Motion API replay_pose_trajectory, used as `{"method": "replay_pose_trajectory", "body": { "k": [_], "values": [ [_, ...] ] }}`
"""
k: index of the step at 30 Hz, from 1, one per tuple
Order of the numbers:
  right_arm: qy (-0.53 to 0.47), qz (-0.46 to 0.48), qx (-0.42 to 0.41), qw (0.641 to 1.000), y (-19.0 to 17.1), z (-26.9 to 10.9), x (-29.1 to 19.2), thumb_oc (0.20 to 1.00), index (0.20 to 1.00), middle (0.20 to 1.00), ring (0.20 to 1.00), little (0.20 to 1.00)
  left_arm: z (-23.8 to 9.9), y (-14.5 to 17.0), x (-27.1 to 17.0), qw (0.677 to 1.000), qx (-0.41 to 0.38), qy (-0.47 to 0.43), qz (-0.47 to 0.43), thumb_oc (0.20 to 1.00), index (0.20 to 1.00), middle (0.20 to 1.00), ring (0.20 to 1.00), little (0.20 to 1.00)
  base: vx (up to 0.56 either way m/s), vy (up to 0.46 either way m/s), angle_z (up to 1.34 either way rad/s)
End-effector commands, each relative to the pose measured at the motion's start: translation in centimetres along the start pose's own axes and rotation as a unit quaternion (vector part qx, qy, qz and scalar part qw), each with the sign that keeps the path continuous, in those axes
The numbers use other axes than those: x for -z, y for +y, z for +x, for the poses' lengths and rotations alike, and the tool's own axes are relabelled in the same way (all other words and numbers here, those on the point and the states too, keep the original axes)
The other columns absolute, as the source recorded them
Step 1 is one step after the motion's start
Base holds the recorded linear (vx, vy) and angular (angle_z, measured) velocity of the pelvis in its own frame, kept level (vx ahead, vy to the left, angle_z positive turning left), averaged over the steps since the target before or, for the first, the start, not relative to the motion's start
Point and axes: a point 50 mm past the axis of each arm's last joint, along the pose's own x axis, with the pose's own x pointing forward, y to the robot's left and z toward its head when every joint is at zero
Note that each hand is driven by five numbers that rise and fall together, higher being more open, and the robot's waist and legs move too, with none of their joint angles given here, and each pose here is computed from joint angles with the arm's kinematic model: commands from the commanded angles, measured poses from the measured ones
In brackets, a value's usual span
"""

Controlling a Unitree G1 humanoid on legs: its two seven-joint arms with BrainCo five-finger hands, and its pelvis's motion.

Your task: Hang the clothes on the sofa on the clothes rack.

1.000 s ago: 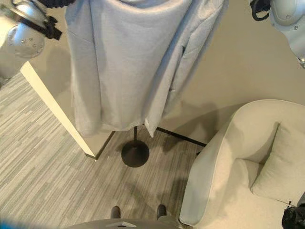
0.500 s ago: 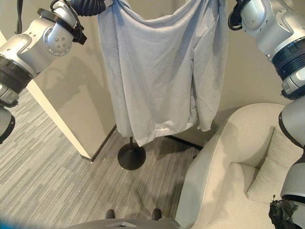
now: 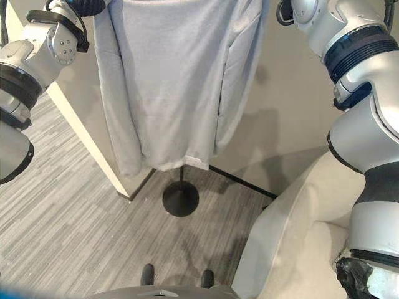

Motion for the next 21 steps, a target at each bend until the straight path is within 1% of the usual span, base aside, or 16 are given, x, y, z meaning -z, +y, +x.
{"method": "replay_pose_trajectory", "body": {
  "k": [1, 5, 6, 11, 21],
  "values": [
    [0.082, -0.017, 0.179, 0.980, -12.0, 0.8, 3.3, 0.200, 0.200, 0.200, 0.200, 0.200, 1.9, 8.7, 2.5, 0.991, -0.118, 0.058, 0.014, 0.200, 0.200, 0.200, 0.200, 0.200, 0.05, -0.043, 0.05],
    [0.089, -0.043, 0.159, 0.982, -11.6, 0.9, 3.4, 0.200, 0.200, 0.200, 0.200, 0.200, 2.1, 8.6, 2.3, 0.992, -0.105, 0.057, 0.039, 0.200, 0.200, 0.200, 0.200, 0.200, 0.04, -0.048, 0.10],
    [0.091, -0.056, 0.148, 0.983, -11.1, 1.0, 3.3, 0.200, 0.200, 0.200, 0.200, 0.200, 2.3, 8.0, 1.8, 0.993, -0.090, 0.049, 0.058, 0.200, 0.200, 0.200, 0.200, 0.200, 0.01, -0.037, 0.06],
    [0.093, -0.076, 0.132, 0.984, -10.6, 1.1, 3.3, 0.200, 0.200, 0.200, 0.200, 0.200, 2.5, 7.7, 1.2, 0.993, -0.076, 0.039, 0.085, 0.200, 0.200, 0.200, 0.200, 0.200, -0.01, -0.036, 0.04],
    [0.099, -0.108, 0.095, 0.985, -9.1, 1.1, 3.4, 0.200, 0.200, 0.200, 0.200, 0.200, 2.9, 6.9, 0.1, 0.993, -0.057, 0.025, 0.099, 0.200, 0.200, 0.200, 0.200, 0.200, 0.00, -0.014, 0.00]
  ]
}}
